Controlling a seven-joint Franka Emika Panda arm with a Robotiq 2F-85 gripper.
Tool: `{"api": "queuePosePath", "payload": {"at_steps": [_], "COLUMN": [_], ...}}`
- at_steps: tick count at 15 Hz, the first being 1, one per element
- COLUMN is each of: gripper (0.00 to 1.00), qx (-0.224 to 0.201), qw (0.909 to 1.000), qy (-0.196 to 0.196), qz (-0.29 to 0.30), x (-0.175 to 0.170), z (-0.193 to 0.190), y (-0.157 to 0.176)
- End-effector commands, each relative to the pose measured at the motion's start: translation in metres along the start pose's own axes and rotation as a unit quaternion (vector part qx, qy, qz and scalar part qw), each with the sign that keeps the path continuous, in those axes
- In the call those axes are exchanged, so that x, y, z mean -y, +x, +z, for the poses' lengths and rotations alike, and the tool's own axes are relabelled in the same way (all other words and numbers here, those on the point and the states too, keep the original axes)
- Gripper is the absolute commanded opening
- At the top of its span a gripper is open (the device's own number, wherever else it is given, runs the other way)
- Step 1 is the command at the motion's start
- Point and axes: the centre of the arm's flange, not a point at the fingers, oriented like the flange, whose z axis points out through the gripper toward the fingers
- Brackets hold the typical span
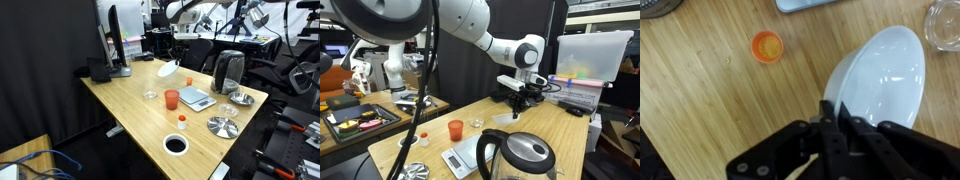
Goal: Put the white bowl on the scale, open the lid on the electric kettle
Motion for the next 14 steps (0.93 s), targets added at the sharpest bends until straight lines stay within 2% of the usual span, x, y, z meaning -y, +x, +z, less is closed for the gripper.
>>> {"api": "queuePosePath", "payload": {"at_steps": [1, 9, 14], "gripper": [0.02, 0.02, 0.02], "qx": [0.039, 0.108, 0.135], "qw": [0.9988, 0.9933, 0.9895], "qy": [0.025, 0.022, 0.023], "qz": [-0.016, -0.037, -0.046], "x": [-0.016, -0.040, -0.048], "z": [0.002, 0.013, 0.024], "y": [-0.058, -0.125, -0.155]}}
